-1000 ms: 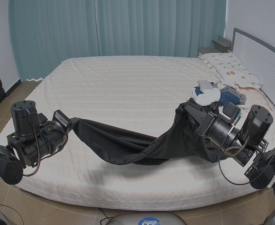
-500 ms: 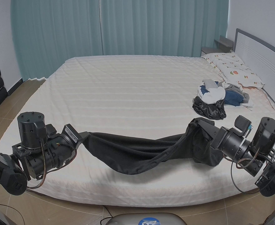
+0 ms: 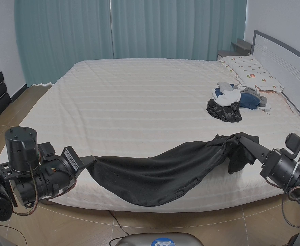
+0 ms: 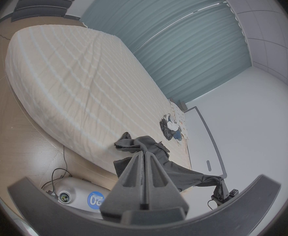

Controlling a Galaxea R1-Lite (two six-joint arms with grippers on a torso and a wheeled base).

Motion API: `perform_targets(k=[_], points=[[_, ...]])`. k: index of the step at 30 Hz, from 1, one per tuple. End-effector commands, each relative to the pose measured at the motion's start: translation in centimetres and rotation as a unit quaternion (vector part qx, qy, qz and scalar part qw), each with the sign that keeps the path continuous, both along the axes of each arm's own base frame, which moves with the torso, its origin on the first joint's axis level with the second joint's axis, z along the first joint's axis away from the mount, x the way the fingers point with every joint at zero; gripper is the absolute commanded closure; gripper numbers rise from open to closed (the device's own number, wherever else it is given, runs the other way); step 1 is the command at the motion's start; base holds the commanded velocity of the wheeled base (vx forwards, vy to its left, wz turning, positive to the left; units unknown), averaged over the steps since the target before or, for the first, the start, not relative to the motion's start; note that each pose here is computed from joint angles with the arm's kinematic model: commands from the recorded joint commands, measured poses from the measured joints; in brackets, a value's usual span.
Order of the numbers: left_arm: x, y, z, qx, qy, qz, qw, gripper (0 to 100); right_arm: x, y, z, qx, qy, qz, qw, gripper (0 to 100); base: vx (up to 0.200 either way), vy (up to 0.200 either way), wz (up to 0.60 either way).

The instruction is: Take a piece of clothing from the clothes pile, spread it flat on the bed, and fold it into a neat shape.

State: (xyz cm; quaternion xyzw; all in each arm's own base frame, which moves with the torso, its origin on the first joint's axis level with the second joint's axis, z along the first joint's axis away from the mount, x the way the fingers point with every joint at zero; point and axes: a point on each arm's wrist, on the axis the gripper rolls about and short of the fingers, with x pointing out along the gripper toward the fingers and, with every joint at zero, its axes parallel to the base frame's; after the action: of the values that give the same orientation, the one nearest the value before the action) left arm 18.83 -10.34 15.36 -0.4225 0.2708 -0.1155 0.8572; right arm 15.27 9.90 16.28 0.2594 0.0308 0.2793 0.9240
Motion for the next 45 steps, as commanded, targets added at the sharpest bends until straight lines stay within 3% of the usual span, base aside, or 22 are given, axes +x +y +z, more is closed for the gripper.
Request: perform_targets(k=[1,5,8,11,16,21,27,36,40,45], points=[[-2.9,1.4,6.4,-0.037,-0.084,-0.007,0.9957,100,-4.2,-2.5,7.2,0.063,-0.121,0.002,0.9907,100,0.000,0.000,0.00],[-2.5,1.8,9.4,-0.043,-0.110,0.006,0.9930,100,-5.6,-3.6,12.0,0.082,-0.147,0.000,0.9857,100,0.000,0.000,0.00],[-1.6,2.1,11.7,-0.056,-0.140,0.023,0.9883,100,-5.4,-4.4,15.6,0.088,-0.159,-0.027,0.9831,100,0.000,0.000,0.00],[0.1,1.6,12.7,-0.056,-0.143,0.033,0.9876,100,-3.2,-4.4,18.5,0.089,-0.165,-0.046,0.9813,100,0.000,0.000,0.00],[3.5,1.4,13.9,-0.052,-0.137,0.059,0.9874,100,2.9,-4.2,20.5,0.071,-0.160,-0.094,0.9800,100,0.000,0.000,0.00],[7.2,1.1,13.5,-0.042,-0.117,0.078,0.9892,100,9.1,-3.5,18.3,0.048,-0.113,-0.115,0.9857,100,0.000,0.000,0.00],[10.5,0.4,12.0,-0.034,-0.094,0.084,0.9914,100,13.4,-2.4,16.2,0.036,-0.080,-0.116,0.9894,100,0.133,0.000,0.00],[13.9,0.1,9.6,-0.019,-0.064,0.098,0.9930,100,18.2,-1.5,13.8,0.044,-0.108,-0.120,0.9860,100,0.178,0.000,0.00],[15.1,0.3,8.6,-0.014,-0.052,0.105,0.9930,100,19.4,-1.1,14.8,0.044,-0.124,-0.117,0.9845,100,0.000,0.000,0.00],[17.2,0.0,6.6,-0.004,-0.031,0.110,0.9935,100,21.5,-0.3,12.4,0.030,-0.091,-0.114,0.9889,100,0.000,0.000,0.00]])
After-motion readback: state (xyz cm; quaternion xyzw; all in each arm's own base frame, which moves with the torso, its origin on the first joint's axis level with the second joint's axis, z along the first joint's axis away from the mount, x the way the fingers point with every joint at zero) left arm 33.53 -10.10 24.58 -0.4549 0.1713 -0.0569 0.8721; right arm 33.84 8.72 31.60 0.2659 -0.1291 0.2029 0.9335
